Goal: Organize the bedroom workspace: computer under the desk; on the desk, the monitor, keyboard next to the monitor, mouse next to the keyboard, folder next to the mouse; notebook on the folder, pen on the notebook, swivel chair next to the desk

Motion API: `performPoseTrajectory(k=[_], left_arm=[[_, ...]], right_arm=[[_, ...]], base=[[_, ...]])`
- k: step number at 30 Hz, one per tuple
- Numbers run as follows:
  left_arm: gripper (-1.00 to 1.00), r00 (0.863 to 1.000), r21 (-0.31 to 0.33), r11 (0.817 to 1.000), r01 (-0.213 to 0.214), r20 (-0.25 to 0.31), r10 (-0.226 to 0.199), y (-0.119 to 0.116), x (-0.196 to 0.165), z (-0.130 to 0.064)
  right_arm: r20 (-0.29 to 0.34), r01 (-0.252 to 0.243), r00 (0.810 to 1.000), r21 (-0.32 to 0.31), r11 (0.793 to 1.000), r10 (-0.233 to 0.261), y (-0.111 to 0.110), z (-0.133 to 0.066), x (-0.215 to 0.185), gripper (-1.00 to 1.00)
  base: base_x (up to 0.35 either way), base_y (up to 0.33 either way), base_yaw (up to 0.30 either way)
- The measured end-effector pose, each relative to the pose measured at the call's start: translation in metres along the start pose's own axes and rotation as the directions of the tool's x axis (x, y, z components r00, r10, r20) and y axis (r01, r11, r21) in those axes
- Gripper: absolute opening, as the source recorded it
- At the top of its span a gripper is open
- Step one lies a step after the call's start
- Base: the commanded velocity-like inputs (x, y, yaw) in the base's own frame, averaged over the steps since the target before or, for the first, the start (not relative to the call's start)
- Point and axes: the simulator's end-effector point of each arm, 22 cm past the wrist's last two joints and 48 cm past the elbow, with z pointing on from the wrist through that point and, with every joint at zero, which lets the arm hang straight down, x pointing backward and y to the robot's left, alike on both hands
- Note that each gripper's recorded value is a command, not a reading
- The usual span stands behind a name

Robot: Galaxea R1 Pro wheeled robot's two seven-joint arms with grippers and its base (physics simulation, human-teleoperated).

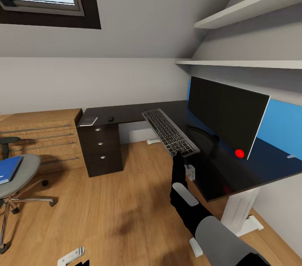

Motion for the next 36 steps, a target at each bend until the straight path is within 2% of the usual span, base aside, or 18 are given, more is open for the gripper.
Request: performPoseTrajectory(k=[6,12,22,36], left_arm=[[1.00,1.000,-0.003,1.000,-0.003,0.004,0.003,0.001,-0.001,0.000],[1.00,0.999,-0.015,0.999,-0.034,0.015,0.034,0.004,-0.004,0.000],[1.00,0.999,-0.016,0.999,-0.039,0.016,0.039,0.004,-0.004,0.000],[1.00,0.999,-0.015,0.999,-0.037,0.016,0.037,0.004,-0.004,0.000]], right_arm=[[-0.004,-0.002,1.000,0.036,0.999,0.002,-0.009,0.000,0.001,-1.00],[-0.010,-0.001,1.000,0.153,0.988,0.002,-0.034,-0.003,0.002,-1.00],[-0.009,0.003,1.000,0.168,0.986,-0.002,-0.037,-0.003,0.002,-1.00],[0.016,-0.005,1.000,0.178,0.984,0.002,-0.040,-0.002,-0.005,-1.00]], base=[[0.097,-0.107,0.000],[0.107,-0.116,0.000],[0.062,-0.141,0.000],[0.010,-0.034,0.000]])
